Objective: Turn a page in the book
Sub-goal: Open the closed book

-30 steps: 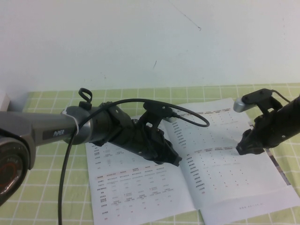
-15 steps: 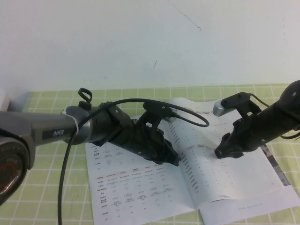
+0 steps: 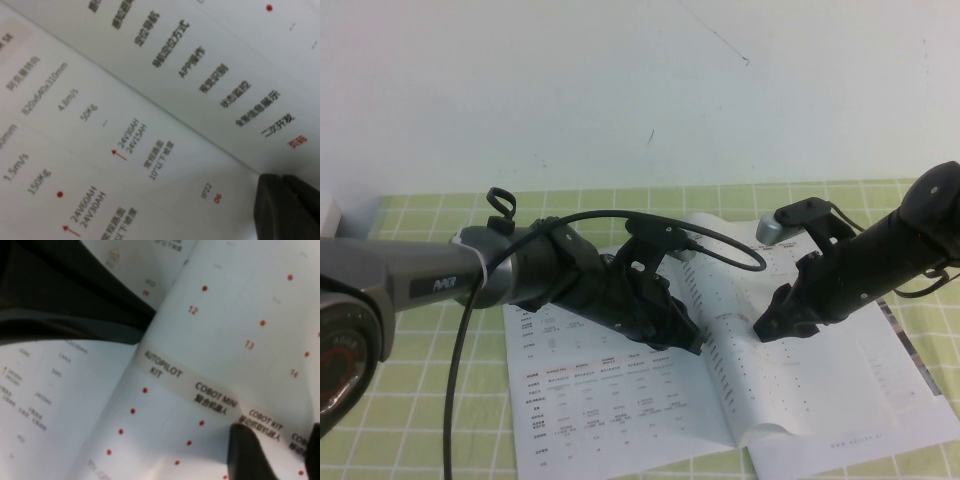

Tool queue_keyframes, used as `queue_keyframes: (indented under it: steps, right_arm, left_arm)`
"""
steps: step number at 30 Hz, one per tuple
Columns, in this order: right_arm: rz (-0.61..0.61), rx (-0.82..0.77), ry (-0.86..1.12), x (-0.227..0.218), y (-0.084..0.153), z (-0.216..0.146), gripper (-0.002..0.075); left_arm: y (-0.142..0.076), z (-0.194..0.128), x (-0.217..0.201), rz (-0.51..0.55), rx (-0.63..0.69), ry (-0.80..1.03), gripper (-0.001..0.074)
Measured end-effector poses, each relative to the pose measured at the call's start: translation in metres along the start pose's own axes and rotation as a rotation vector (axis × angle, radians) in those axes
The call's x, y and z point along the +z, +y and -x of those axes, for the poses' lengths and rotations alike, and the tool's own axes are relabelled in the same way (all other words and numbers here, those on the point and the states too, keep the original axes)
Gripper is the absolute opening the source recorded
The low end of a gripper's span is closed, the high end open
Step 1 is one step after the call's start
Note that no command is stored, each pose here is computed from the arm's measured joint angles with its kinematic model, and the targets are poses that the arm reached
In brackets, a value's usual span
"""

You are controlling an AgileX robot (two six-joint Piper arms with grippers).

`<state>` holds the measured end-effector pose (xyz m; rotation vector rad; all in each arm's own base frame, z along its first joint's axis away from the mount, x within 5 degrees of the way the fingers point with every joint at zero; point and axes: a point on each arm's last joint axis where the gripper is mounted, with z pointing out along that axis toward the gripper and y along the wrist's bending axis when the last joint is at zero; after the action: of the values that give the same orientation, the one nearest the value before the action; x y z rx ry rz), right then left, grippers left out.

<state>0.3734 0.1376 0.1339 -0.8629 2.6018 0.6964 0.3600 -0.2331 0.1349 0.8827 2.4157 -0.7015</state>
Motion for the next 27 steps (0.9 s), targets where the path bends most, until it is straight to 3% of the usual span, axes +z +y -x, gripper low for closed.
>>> queue_keyframes:
  steps: [12, 19, 27]
  right_arm:
    - [0.057, 0.004, -0.029, 0.009, -0.001, 0.001, 0.0262]
    - [0.082, 0.003, -0.044, 0.012, 0.001, 0.002, 0.0262]
    - [0.083, -0.001, -0.045, 0.013, 0.001, 0.002, 0.0261]
  left_arm:
    - [-0.002, 0.004, -0.009, 0.025, 0.051, -0.019, -0.0004]
    - [-0.013, 0.023, -0.04, 0.048, 0.124, -0.101, -0.0004]
    - [-0.033, 0.035, -0.061, -0.065, 0.156, -0.171, -0.0004]
